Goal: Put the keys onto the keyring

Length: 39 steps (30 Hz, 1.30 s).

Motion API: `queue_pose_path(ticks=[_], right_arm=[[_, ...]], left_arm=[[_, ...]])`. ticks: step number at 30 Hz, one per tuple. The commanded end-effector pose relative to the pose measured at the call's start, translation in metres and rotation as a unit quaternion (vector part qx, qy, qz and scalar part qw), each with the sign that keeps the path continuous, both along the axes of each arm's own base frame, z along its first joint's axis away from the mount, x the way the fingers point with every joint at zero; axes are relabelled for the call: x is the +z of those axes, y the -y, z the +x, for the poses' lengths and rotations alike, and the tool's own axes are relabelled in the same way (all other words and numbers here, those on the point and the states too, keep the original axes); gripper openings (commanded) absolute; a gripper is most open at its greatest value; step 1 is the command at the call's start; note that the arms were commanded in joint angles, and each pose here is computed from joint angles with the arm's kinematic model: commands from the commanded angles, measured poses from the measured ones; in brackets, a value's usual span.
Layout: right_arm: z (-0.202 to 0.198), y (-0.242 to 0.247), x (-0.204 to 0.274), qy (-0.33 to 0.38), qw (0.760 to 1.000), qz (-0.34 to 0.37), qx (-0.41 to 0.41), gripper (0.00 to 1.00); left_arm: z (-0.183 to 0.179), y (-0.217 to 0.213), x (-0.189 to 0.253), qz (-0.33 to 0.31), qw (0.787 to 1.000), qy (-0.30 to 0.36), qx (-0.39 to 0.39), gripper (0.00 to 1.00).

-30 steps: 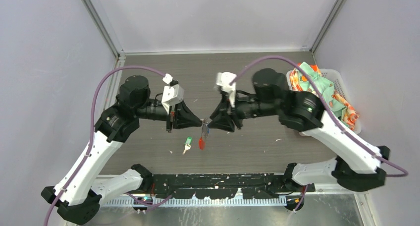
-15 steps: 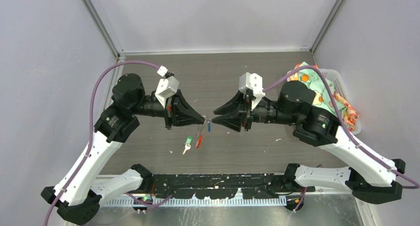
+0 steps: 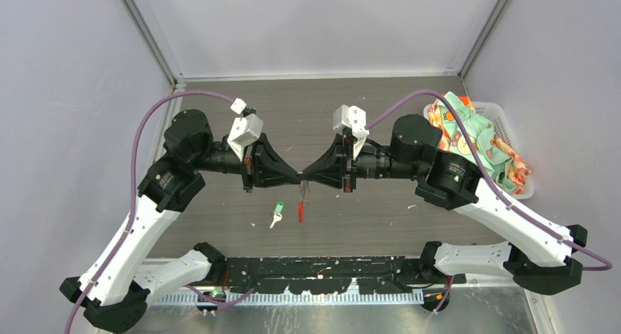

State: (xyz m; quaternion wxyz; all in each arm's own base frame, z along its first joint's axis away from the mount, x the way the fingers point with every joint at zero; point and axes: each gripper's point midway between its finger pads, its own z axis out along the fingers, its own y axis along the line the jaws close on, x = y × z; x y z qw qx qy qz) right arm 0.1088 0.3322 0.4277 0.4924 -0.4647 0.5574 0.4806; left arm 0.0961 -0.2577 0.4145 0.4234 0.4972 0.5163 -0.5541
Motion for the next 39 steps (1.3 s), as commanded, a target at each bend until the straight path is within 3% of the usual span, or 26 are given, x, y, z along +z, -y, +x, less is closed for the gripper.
queue_pose_path(ticks=[1, 2, 5, 7, 9, 12, 18, 30, 33, 39], right_arm=[[-0.002, 0.007, 0.029, 0.018, 0.999, 0.03, -0.002, 0.01], [-0.002, 0.008, 0.024, 0.011, 1.0, 0.012, -0.004, 0.01], [0.0, 0.006, 0.012, -0.011, 0.999, -0.041, -0.004, 0.01], [0.003, 0.005, 0.004, -0.02, 0.997, -0.076, -0.003, 0.01], [0.005, 0.003, -0.005, -0.029, 0.994, -0.106, -0.001, 0.01], [0.005, -0.001, -0.012, -0.04, 0.99, -0.135, 0.007, 0.01], [0.008, -0.008, -0.014, -0.05, 0.987, -0.155, 0.014, 0.01], [0.007, -0.017, -0.017, -0.062, 0.983, -0.17, 0.029, 0.01], [0.007, -0.02, -0.018, -0.066, 0.983, -0.171, 0.034, 0.01], [0.009, -0.021, -0.022, -0.068, 0.98, -0.186, 0.033, 0.01]], left_arm=[[-0.009, -0.006, 0.016, -0.02, 0.998, 0.052, -0.008, 0.0], [-0.006, -0.007, 0.011, -0.012, 0.998, 0.062, -0.003, 0.02], [0.005, -0.013, -0.011, 0.038, 0.994, 0.103, 0.022, 0.32], [0.008, -0.018, -0.02, 0.066, 0.989, 0.129, 0.024, 0.41], [0.007, -0.021, -0.023, 0.084, 0.987, 0.138, 0.016, 0.45], [0.007, -0.02, -0.02, 0.086, 0.986, 0.145, 0.003, 0.42], [0.005, -0.018, -0.021, 0.089, 0.984, 0.155, -0.016, 0.23], [0.013, -0.014, -0.035, 0.112, 0.982, 0.15, -0.016, 0.09], [0.014, -0.011, -0.036, 0.114, 0.983, 0.144, -0.018, 0.09], [0.011, -0.014, -0.034, 0.117, 0.982, 0.148, -0.015, 0.19]])
